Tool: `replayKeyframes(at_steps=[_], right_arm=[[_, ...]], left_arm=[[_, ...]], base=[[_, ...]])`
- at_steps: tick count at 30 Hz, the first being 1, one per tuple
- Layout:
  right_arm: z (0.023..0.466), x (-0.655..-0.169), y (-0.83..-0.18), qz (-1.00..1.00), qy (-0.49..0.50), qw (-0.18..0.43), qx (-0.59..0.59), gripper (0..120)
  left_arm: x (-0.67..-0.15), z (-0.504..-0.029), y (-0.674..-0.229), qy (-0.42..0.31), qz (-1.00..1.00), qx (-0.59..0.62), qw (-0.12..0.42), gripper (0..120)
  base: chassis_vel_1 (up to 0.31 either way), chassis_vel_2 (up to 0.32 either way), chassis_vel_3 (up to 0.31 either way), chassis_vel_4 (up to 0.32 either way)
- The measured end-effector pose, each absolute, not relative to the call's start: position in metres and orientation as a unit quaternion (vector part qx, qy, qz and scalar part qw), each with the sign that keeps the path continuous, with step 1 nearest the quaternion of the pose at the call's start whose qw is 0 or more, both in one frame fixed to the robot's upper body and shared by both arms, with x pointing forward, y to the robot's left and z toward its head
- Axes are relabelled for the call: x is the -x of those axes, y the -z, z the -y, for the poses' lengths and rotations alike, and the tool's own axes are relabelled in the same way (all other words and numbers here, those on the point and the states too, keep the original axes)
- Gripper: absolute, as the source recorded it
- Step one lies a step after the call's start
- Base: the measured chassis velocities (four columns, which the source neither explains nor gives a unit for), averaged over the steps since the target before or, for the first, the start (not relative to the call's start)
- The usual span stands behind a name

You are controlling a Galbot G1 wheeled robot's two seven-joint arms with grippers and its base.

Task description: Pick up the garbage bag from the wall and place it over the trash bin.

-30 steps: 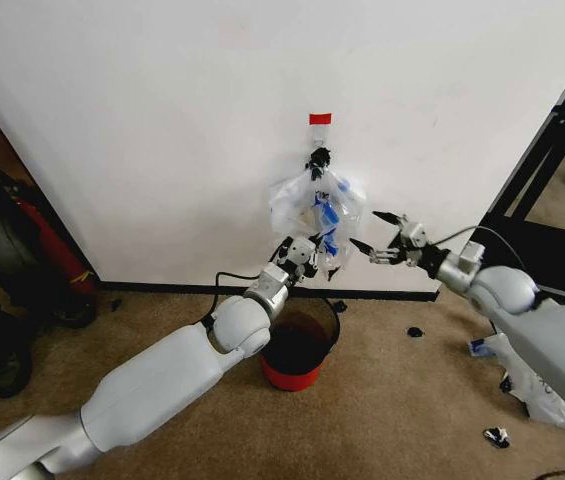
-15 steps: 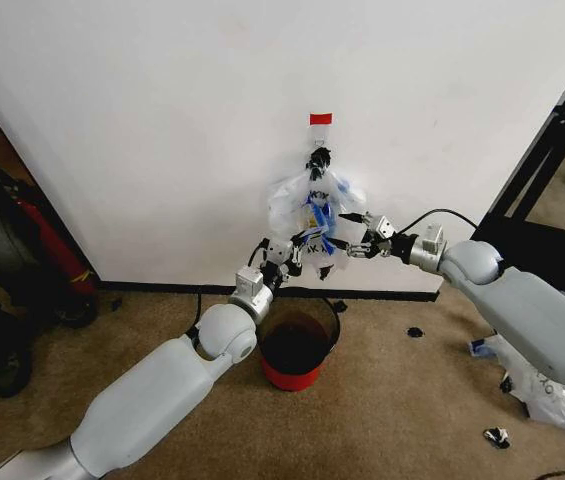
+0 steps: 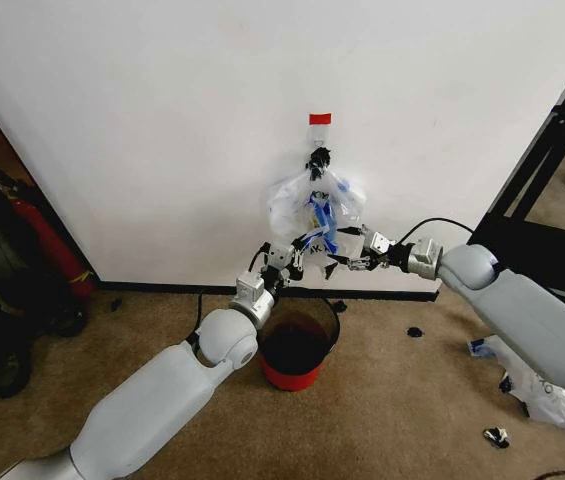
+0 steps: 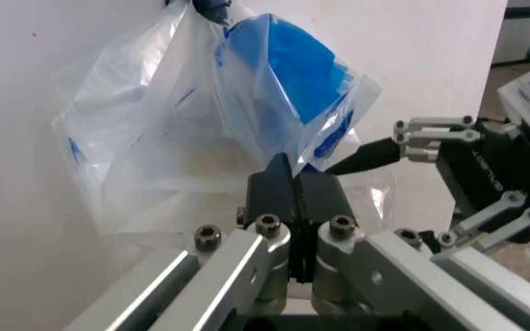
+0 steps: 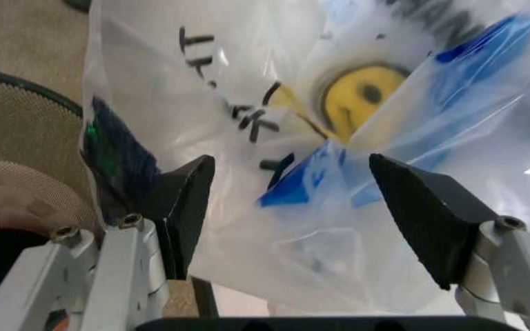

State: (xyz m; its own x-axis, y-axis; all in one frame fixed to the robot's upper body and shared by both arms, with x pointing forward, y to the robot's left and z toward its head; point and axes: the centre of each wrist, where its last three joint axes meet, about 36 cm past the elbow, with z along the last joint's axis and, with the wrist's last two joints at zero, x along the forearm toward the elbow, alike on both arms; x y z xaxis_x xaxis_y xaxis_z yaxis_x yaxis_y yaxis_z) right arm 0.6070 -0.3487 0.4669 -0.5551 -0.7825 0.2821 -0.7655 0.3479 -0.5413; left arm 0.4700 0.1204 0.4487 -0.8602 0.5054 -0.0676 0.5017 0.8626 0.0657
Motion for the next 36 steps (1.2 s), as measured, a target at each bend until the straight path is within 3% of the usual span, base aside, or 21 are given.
replayKeyframes(at_steps=[8, 22, 27, 31, 36], right_arm=[[0.348, -0.608, -0.464, -0.82, 0.329, 0.007, 0.467, 53], [0.366, -0.602, -0.464, -0.831, 0.315, -0.003, 0.459, 0], [0.379, -0.593, -0.461, -0.845, 0.283, 0.001, 0.453, 0], [0.382, -0.576, -0.453, -0.876, 0.202, 0.028, 0.438, 0], [0.367, -0.531, -0.442, -0.921, 0.033, 0.099, 0.375, 0]], left_arm=[[-0.469, -0.122, -0.447, -0.024, -0.965, -0.258, 0.04, 0], [-0.469, -0.121, -0.446, -0.027, -0.965, -0.259, 0.04, 0], [-0.47, -0.122, -0.447, -0.025, -0.965, -0.256, 0.042, 0], [-0.471, -0.124, -0.449, -0.023, -0.967, -0.251, 0.044, 0], [-0.469, -0.13, -0.45, -0.008, -0.969, -0.241, 0.05, 0]], base=[[0.0, 0.0, 0.0, 0.0], [0.0, 0.0, 0.0, 0.0], [0.0, 0.0, 0.0, 0.0], [0.0, 0.0, 0.0, 0.0], [0.0, 0.0, 0.0, 0.0]])
